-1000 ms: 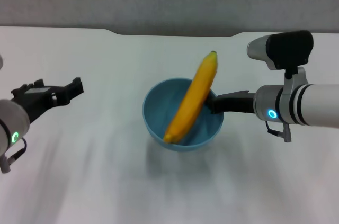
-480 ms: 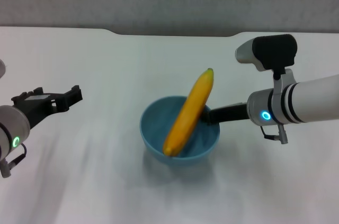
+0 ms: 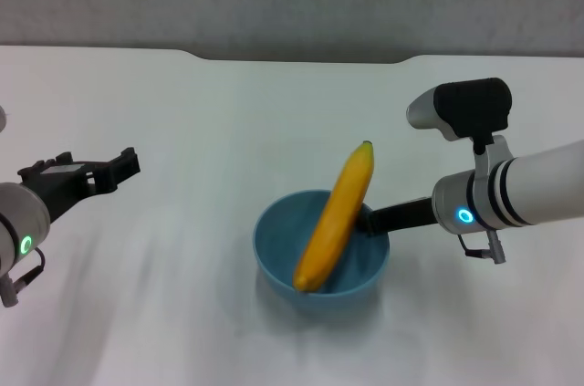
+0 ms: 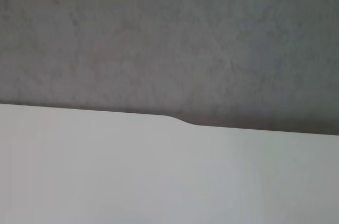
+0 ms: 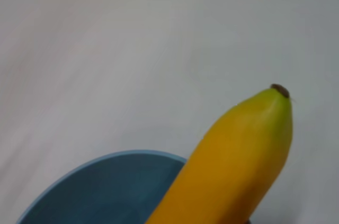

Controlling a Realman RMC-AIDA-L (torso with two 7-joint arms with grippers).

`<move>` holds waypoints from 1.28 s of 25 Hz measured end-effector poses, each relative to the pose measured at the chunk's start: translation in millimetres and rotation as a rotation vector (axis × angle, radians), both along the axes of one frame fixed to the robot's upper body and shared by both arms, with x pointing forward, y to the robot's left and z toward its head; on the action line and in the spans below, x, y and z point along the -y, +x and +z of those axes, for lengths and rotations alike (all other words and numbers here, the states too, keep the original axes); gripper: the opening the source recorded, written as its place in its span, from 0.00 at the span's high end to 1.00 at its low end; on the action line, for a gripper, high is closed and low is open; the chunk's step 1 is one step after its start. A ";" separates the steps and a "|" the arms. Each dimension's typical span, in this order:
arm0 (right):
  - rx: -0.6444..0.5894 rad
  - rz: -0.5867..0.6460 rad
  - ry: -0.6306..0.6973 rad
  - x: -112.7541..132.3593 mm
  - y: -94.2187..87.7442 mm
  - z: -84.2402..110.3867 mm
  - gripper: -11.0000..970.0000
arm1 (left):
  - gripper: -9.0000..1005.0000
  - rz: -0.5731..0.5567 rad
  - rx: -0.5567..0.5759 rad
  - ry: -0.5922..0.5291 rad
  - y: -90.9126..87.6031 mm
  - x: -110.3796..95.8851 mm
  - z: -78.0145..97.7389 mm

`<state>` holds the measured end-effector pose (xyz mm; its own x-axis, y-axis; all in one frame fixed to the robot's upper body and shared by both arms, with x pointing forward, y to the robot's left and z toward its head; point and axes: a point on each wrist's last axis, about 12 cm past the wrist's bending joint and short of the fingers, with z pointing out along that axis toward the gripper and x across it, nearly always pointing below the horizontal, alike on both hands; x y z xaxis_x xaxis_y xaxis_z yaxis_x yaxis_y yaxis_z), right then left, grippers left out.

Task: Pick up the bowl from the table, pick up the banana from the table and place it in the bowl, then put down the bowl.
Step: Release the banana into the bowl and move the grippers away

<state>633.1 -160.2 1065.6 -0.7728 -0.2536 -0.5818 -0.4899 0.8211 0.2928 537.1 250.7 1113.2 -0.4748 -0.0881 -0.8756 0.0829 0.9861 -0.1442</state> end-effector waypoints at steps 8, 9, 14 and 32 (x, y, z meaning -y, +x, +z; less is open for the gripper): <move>0.016 0.025 -0.058 3.9 -1.8 -4.9 0.95 | 0.11 0.003 0.001 0.000 -0.8 -1.1 -0.8; 0.016 0.024 -0.059 4.3 -2.1 -5.5 0.95 | 0.11 0.004 0.000 0.000 -1.0 -1.2 -1.0; 0.028 0.028 -0.069 6.3 -3.4 -6.7 0.93 | 0.11 0.009 -0.003 -0.003 -2.3 -2.5 -2.1; 0.150 0.130 -0.044 -3.1 -17.0 5.6 0.48 | 0.11 0.023 -0.017 -0.006 -5.2 -6.3 -6.4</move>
<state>616.1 -157.2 1071.3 -0.6372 -0.3731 -0.6743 -0.6280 0.7586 0.1737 531.8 257.0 1106.8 -0.4876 -0.1041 -0.8668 0.0577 0.9869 -0.1510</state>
